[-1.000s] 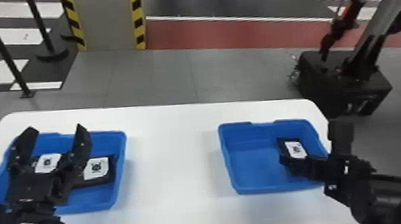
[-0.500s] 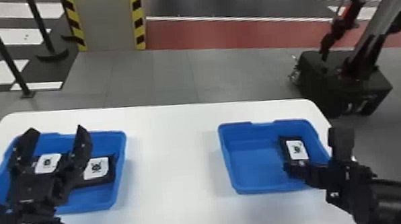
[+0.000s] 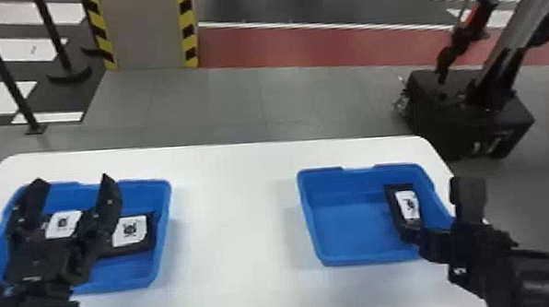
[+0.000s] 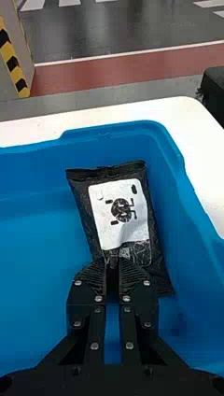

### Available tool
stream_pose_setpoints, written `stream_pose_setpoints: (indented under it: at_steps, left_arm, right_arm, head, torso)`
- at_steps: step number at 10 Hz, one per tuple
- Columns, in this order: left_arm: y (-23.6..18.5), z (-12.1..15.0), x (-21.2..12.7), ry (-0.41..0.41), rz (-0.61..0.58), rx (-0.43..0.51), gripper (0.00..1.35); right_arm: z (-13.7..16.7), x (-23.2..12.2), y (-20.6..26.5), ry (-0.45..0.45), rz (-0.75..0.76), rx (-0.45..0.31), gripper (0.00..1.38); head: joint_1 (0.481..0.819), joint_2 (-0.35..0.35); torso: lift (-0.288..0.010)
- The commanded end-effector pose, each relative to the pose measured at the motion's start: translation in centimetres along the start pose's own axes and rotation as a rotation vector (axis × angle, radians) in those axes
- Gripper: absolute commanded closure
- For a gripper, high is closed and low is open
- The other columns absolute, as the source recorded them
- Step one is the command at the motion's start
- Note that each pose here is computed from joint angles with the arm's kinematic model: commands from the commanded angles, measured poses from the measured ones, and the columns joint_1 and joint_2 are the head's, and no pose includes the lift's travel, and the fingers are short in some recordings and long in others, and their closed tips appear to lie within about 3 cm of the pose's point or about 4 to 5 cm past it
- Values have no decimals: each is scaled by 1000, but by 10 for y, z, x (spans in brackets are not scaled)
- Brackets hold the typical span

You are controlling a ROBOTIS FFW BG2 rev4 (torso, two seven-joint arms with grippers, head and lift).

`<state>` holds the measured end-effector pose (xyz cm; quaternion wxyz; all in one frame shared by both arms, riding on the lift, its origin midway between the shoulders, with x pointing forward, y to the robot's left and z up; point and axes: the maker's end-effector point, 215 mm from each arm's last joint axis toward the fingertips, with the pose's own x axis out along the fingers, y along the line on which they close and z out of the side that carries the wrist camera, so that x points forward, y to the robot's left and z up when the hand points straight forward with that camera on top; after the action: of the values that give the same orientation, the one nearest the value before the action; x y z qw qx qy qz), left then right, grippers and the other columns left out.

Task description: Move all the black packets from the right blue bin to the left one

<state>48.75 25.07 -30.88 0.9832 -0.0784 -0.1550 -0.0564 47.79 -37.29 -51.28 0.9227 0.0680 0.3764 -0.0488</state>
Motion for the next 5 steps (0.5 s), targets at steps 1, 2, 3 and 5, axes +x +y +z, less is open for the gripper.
stream_pose_setpoints:
  at_steps: [1, 2, 3, 5]
  left_arm:
    - [0, 3, 0, -12, 3, -2, 130]
    - [1, 6, 1, -21, 6, -9, 130]
    - [-1, 9, 3, -29, 8, -26, 130]
    - [-7, 18, 7, -50, 6, -79, 130]
  right_arm:
    - [5, -14, 9, -37, 22, -11, 1136]
    - [15, -27, 19, -84, 45, -21, 1136]
    - [31, -42, 31, -151, 67, -40, 1136]
    - [79, -82, 70, -306, 135, -92, 1136]
  head:
    - [695, -142]
    - [695, -136]
    - [695, -127]
    - [695, -109]
  torso:
    - [-110]
    - [-110]
    - [-110]
    - [-110]
